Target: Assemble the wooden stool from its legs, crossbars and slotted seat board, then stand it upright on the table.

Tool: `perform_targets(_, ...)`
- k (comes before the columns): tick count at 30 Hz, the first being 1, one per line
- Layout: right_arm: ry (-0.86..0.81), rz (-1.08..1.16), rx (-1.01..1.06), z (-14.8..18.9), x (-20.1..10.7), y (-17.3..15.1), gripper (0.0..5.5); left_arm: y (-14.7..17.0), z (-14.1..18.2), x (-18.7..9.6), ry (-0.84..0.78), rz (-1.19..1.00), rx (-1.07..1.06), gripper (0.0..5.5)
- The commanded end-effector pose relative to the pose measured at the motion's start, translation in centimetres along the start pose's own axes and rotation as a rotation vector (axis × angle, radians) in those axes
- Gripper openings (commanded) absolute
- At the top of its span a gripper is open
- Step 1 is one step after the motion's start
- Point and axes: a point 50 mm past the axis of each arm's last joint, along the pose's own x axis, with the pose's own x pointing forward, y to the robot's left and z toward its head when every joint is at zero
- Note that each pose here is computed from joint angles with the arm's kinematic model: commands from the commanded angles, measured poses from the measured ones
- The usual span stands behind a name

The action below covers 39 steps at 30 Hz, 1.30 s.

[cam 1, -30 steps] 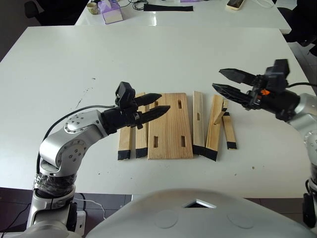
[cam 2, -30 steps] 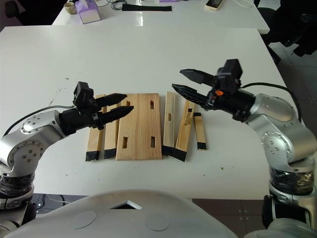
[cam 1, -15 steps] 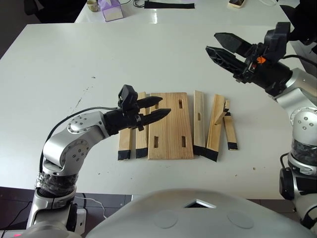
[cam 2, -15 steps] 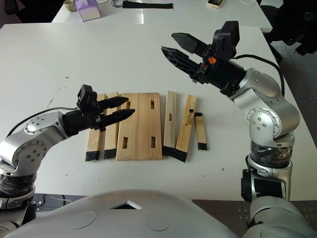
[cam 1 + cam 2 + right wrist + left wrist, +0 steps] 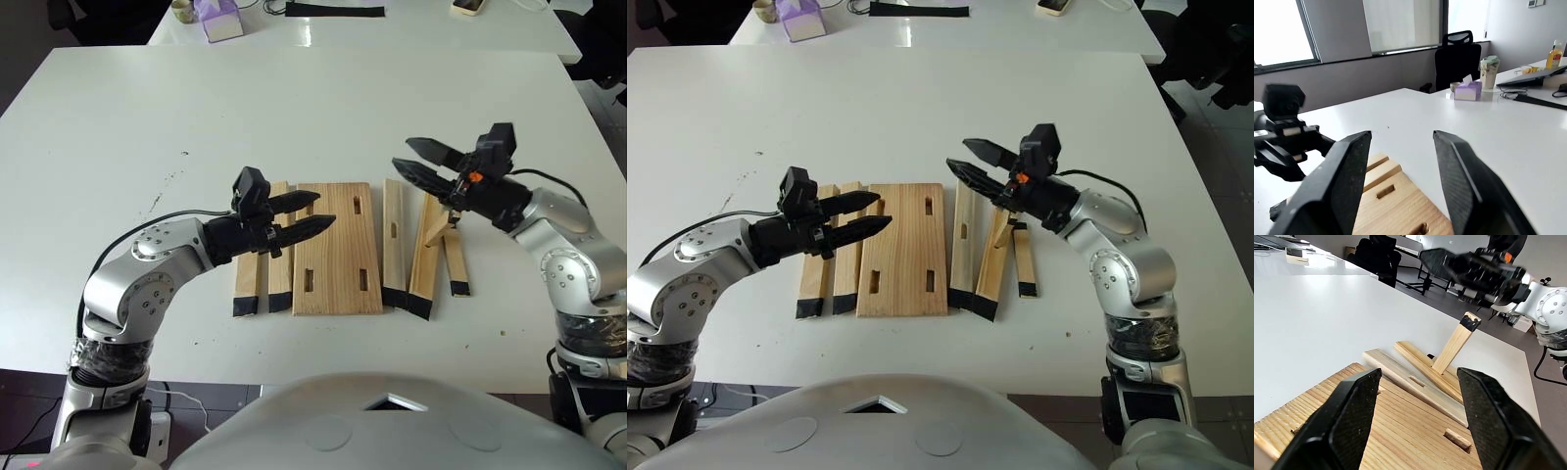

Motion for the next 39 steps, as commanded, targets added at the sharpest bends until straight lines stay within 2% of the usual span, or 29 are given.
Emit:
perform_targets(1,-0.122,0.204,0.038,4.7,-0.1,3.8,2.34,0.0,-0.2,-0.7,-0.007,0.062,0.011,2.87)
perform_targets(4,0.047,0.290,0.099,2.6,-1.4,6.0,2.34,-0.2,-0.4,-1.0,-0.019,0.090,0.005,2.87)
perform_targets(9,0.525,0.207,0.117,-5.6,-5.7,5.9,2.34,-0.3,-0.5,-1.1,-0.027,0.105,-0.001,2.87)
perform_targets(12,0.646,0.134,0.068,-8.8,-7.2,5.1,2.34,-0.1,-0.4,-1.0,-0.022,0.096,0.005,2.87)
perform_targets(20,0.862,0.105,-0.100,-14.2,-10.0,4.1,2.34,-0.1,-0.2,-0.6,-0.015,0.072,0.013,2.87)
perform_targets(28,0.912,0.111,-0.126,-12.3,-12.5,3.1,2.34,-0.3,-0.4,-0.9,-0.019,0.086,0.011,2.87)
perform_targets(35,0.860,0.123,-0.127,-10.1,-11.5,2.4,2.34,-0.8,-1.0,-0.9,-0.031,0.108,0.001,2.87)
perform_targets(39,0.900,0.129,-0.184,-9.8,-11.9,2.2,2.34,-1.0,-1.2,-1.0,-0.034,0.119,-0.001,2.87)
